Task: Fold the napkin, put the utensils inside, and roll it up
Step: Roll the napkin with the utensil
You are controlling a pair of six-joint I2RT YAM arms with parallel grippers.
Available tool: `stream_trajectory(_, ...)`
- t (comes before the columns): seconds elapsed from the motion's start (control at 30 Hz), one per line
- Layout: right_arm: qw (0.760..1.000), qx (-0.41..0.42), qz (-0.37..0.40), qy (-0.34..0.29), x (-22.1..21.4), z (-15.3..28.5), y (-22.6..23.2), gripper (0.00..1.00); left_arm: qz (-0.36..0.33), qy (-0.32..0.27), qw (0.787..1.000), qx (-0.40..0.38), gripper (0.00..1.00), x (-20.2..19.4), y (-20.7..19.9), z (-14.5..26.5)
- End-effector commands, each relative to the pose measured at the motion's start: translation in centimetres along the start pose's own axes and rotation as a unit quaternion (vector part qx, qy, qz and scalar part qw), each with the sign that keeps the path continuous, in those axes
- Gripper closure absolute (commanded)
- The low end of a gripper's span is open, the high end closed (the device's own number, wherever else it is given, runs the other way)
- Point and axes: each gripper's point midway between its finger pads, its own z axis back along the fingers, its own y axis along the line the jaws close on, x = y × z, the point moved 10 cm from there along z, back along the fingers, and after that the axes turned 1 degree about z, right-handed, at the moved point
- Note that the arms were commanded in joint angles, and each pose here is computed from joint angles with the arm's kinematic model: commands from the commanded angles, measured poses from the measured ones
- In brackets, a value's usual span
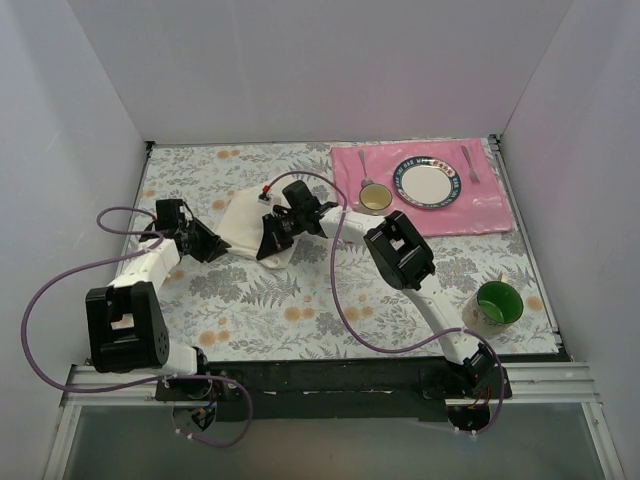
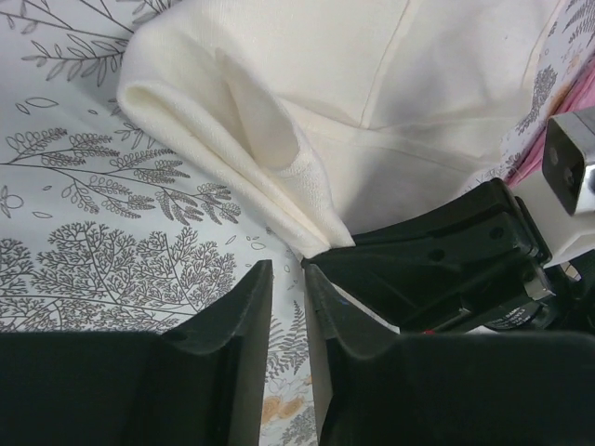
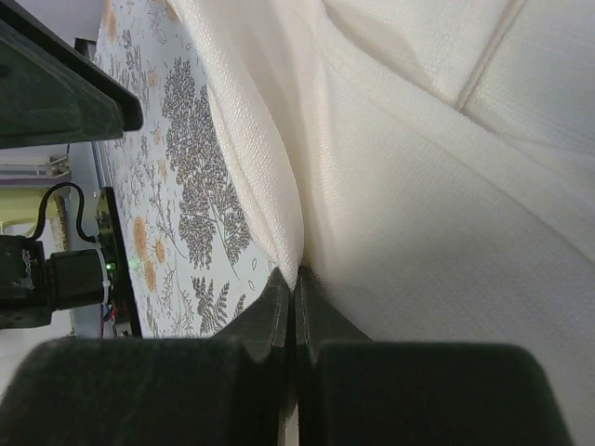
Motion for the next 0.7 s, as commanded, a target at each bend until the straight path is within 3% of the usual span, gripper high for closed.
stream_trajectory(0.0,1.000,0.013,-0.017,0.004,-0.1,-0.2,-1.3,0.99,0.015,0.032,0.999,-0.032,0.83,-0.9,-0.1,-0.9)
stream_trajectory(0.2,1.000,0.011,-0.021,-0.002,0.2,0.2,-1.8,0.99,0.020,0.047,0.998,-0.028,0.89,-1.1,0.0,-2.2)
stream_trajectory(0.67,0.999,0.020,-0.027,-0.002,0.9,0.2,-1.9,0.99,0.030,0.051,0.998,-0.022,0.91,-0.3,-0.5,-4.8)
